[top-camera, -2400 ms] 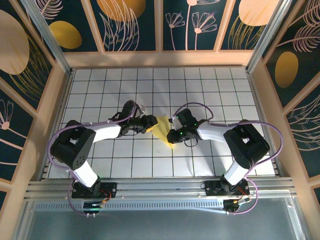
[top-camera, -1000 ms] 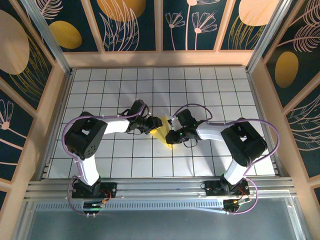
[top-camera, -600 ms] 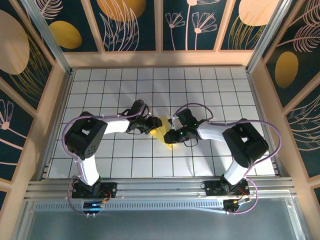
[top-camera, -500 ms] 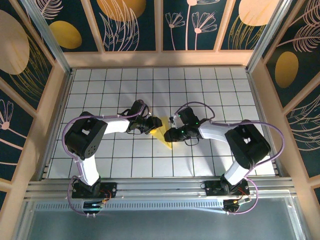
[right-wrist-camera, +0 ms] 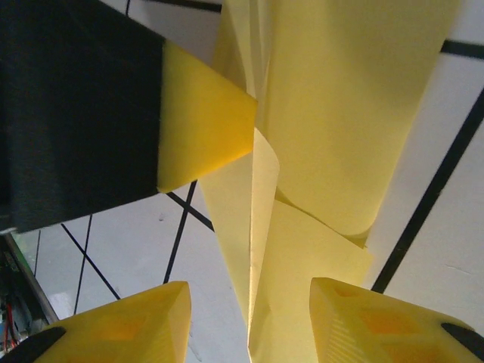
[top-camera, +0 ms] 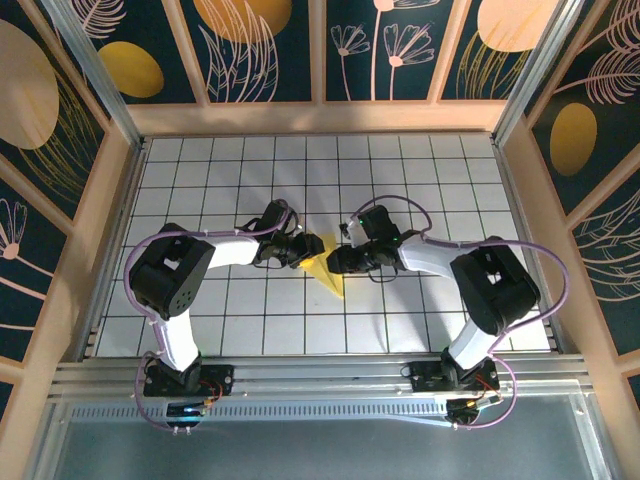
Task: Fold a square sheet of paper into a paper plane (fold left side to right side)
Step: Fourth fold the wing at the center of the table.
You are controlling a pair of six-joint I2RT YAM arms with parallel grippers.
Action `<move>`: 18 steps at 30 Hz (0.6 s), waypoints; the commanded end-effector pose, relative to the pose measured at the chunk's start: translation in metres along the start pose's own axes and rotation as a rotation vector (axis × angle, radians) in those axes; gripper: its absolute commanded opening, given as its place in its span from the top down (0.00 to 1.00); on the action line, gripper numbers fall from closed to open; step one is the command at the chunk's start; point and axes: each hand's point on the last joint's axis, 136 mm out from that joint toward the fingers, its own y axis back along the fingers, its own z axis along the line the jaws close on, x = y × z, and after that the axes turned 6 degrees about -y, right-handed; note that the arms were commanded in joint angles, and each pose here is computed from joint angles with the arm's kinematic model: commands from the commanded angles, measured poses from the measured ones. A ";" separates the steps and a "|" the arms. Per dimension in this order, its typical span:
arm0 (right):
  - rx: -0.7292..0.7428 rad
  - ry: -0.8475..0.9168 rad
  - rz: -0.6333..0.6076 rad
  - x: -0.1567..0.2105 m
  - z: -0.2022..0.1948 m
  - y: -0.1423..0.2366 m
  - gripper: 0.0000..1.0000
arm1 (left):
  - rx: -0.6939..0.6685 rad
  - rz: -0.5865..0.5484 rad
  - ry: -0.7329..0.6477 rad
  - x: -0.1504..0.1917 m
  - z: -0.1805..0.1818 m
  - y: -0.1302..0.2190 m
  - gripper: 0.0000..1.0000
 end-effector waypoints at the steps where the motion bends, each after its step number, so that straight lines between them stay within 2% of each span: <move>1: 0.005 0.010 0.006 -0.004 0.003 -0.009 0.54 | -0.120 0.030 0.029 0.012 0.033 -0.006 0.53; 8: 0.012 0.022 0.035 0.001 0.005 -0.024 0.58 | -0.119 0.029 0.029 0.011 0.032 -0.006 0.53; 18: 0.001 0.023 0.032 0.001 0.003 -0.028 0.75 | -0.123 0.028 0.030 0.011 0.033 -0.005 0.53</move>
